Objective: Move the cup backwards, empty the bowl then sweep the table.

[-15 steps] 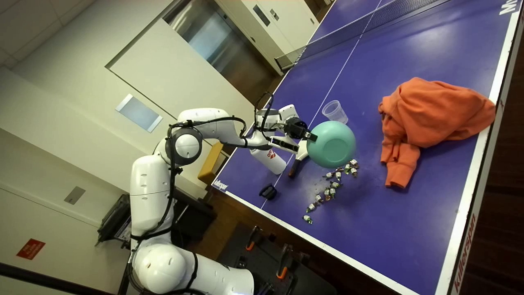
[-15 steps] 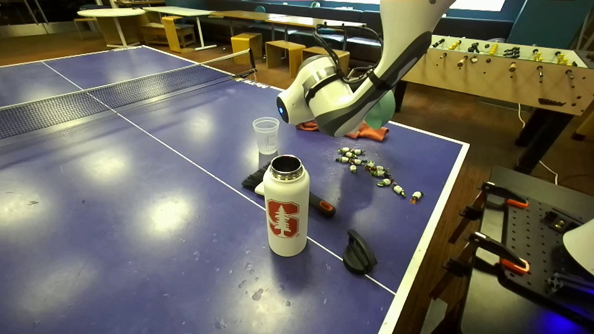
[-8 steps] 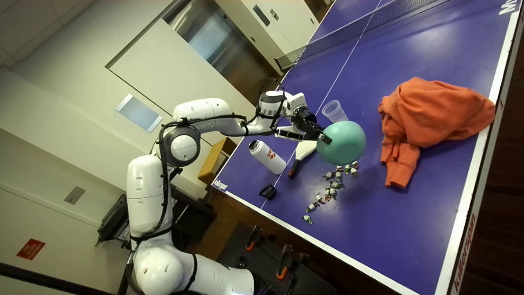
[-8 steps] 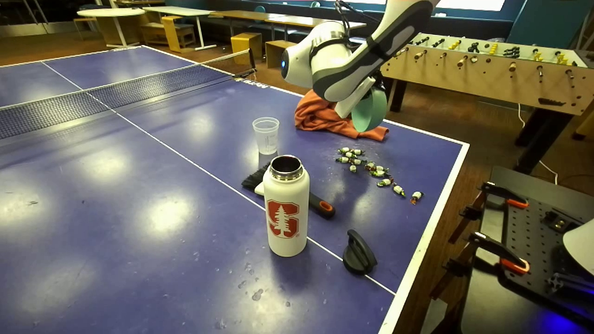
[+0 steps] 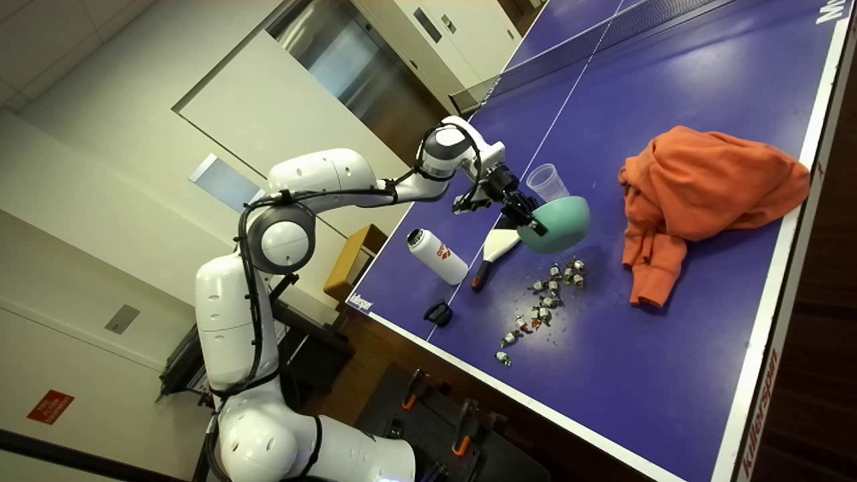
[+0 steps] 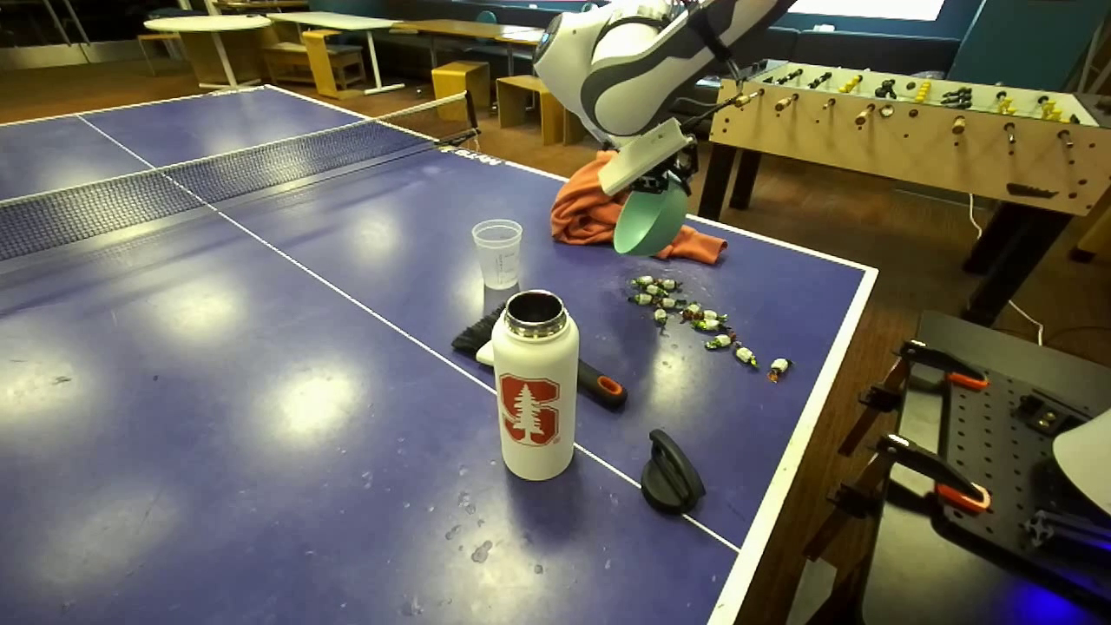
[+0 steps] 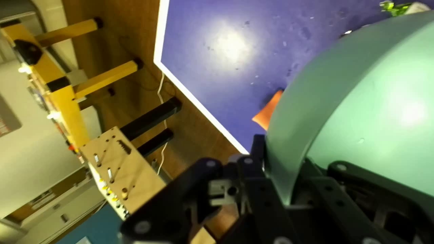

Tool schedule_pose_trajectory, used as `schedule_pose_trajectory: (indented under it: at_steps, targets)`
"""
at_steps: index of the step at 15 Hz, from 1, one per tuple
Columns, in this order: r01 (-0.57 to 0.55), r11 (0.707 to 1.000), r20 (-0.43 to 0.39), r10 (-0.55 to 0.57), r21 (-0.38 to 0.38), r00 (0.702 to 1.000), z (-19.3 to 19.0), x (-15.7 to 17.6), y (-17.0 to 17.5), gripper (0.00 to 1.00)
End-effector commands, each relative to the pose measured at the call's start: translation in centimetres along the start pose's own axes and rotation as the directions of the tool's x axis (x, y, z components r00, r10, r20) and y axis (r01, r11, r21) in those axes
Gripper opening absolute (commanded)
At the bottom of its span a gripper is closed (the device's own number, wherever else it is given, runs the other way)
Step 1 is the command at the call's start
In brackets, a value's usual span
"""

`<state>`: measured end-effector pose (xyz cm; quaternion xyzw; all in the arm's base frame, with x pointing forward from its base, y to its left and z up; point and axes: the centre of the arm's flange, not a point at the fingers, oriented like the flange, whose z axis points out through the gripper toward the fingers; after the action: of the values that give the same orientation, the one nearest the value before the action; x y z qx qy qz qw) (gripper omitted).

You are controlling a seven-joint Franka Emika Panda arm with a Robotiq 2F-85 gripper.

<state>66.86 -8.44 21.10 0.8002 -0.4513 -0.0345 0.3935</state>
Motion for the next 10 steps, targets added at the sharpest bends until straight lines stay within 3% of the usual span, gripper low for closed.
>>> schedule_pose_trajectory:
  at_steps: [1, 5, 10]
  targets:
    - [-0.052, 0.981, 0.072, 0.039, 0.186, 0.997, -0.7, 0.4, 0.9, 0.02]
    - [-0.121, 0.902, 0.101, 0.086, 0.415, 0.991, -0.4, 1.0, -0.9, 0.02]
    - [-0.164, 0.726, 0.102, 0.129, 0.667, 0.986, 1.0, 1.3, -2.7, 0.02]
